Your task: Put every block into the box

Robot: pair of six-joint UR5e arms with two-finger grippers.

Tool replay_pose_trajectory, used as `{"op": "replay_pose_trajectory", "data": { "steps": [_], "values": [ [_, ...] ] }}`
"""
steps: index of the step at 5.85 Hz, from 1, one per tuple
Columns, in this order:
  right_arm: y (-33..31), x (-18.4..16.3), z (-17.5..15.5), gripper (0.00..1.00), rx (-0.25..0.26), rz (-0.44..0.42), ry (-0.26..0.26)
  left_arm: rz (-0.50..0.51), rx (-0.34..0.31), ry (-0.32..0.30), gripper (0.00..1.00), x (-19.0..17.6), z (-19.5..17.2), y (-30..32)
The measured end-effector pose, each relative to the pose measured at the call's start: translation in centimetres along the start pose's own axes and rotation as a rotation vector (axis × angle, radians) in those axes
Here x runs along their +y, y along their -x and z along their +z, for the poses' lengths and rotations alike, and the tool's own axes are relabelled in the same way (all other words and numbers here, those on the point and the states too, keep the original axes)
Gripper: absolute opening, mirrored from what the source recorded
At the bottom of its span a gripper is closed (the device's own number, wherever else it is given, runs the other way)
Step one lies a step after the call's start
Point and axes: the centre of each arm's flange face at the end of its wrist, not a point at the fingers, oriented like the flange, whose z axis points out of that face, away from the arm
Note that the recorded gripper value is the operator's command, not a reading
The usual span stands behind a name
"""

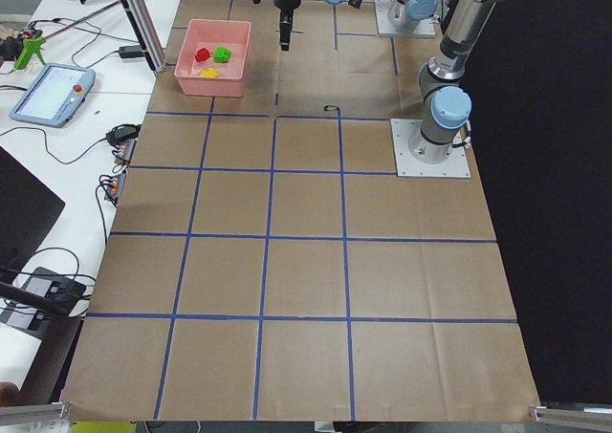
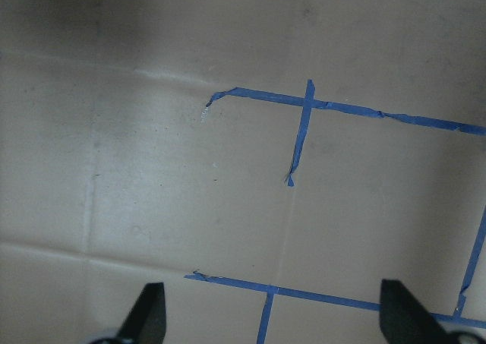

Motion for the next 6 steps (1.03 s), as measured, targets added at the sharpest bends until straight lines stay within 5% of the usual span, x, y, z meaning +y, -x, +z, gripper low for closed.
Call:
{"op": "replay_pose_trajectory", "data": {
  "steps": [6],
  "values": [
    [0.0,-0.3,0.0,1.0,-0.002,0.002,-0.003,-0.008,-0.001,0.003,1.0,0.2,0.2,1.4]
  ]
}}
